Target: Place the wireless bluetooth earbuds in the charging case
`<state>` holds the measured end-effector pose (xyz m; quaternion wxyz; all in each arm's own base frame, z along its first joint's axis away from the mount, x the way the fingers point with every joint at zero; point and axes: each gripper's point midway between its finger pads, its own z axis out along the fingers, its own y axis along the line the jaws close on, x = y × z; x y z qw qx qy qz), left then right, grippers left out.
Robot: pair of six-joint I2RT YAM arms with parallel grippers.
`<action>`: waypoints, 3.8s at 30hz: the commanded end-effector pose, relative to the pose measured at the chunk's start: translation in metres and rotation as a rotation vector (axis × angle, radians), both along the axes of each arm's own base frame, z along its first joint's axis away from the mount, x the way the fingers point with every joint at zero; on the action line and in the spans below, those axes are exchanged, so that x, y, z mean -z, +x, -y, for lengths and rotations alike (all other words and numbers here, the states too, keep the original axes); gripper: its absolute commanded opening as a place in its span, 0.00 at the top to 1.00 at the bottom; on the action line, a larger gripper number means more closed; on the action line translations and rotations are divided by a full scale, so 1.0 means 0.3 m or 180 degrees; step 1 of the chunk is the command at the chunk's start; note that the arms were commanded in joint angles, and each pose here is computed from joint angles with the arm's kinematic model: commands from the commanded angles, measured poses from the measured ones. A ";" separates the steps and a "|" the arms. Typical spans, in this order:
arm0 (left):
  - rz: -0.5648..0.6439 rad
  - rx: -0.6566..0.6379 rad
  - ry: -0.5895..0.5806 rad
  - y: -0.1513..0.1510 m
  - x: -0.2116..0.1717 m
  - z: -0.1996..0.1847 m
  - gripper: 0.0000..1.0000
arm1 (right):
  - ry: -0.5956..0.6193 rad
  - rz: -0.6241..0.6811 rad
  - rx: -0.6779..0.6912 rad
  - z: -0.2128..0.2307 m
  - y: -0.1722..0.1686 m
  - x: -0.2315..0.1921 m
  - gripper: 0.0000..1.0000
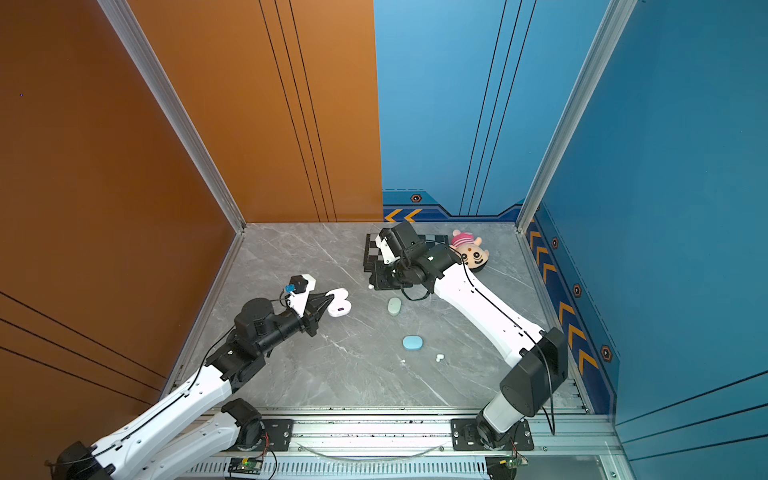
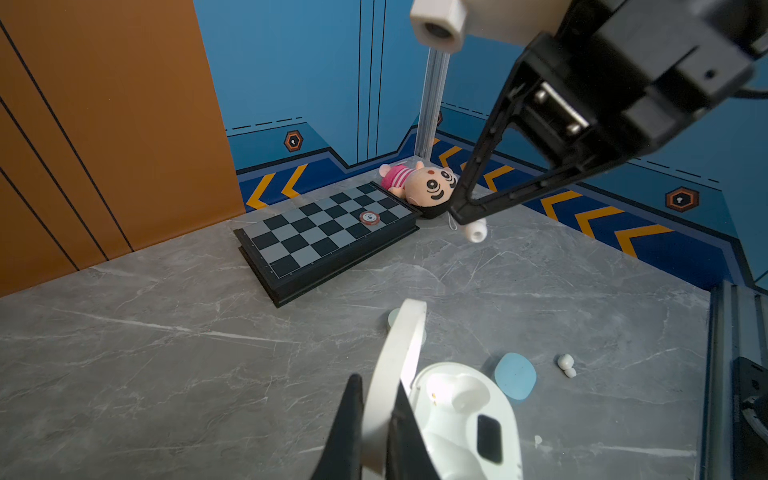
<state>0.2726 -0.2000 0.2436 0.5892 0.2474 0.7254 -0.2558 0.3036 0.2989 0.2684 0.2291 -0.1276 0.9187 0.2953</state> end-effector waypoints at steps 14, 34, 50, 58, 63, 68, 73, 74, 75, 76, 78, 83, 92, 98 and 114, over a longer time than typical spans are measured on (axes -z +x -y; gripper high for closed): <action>0.0315 0.0203 -0.0181 0.019 -0.147 0.066 1.00 | 0.0171 0.0007 -0.0562 -0.190 -0.122 -0.069 0.91; 0.0356 0.0260 -0.0214 0.013 -0.178 0.082 1.00 | 0.0039 -0.0059 -0.0558 -0.222 -0.121 -0.007 0.85; 0.0320 0.0263 -0.0197 0.015 -0.162 0.086 1.00 | 0.0104 -0.0001 -0.0563 -0.223 -0.122 -0.043 0.72; 0.0307 0.0251 -0.0182 0.017 -0.152 0.085 1.00 | 0.0164 0.0012 -0.0582 -0.228 -0.128 -0.068 0.71; 0.0326 0.0235 -0.0184 0.017 -0.159 0.082 1.00 | 0.0150 -0.0010 -0.0581 -0.222 -0.133 -0.058 0.71; 0.0334 0.0220 -0.0185 0.018 -0.161 0.079 1.00 | 0.0150 -0.0052 -0.0606 -0.228 -0.144 -0.047 0.71; 0.0347 0.0193 -0.0182 0.021 -0.164 0.075 1.00 | 0.0130 -0.0077 -0.0616 -0.231 -0.159 -0.036 0.71; 0.0346 0.0189 -0.0182 0.022 -0.164 0.075 1.00 | 0.0125 -0.0077 -0.0622 -0.231 -0.161 -0.035 0.71; 0.0347 0.0189 -0.0181 0.021 -0.164 0.075 1.00 | 0.0128 -0.0076 -0.0627 -0.232 -0.164 -0.036 0.71; 0.0348 0.0191 -0.0185 0.021 -0.165 0.075 1.00 | 0.0129 -0.0079 -0.0633 -0.235 -0.166 -0.036 0.71; 0.0352 0.0189 -0.0186 0.021 -0.167 0.075 1.00 | 0.0132 -0.0078 -0.0635 -0.236 -0.167 -0.037 0.71; 0.0350 0.0180 -0.0185 0.019 -0.164 0.071 1.00 | 0.0169 -0.0063 -0.0638 -0.241 -0.170 -0.055 0.71; 0.0369 0.0165 -0.0179 0.019 -0.167 0.067 1.00 | 0.0168 -0.0082 -0.0626 -0.232 -0.185 -0.054 0.72; 0.0384 0.0129 -0.0169 0.023 -0.168 0.061 1.00 | 0.0154 -0.0088 -0.0623 -0.233 -0.199 -0.052 0.76; 0.0433 0.0026 -0.0193 0.030 -0.187 0.044 1.00 | 0.0073 -0.0025 -0.0398 -0.217 -0.185 -0.043 0.80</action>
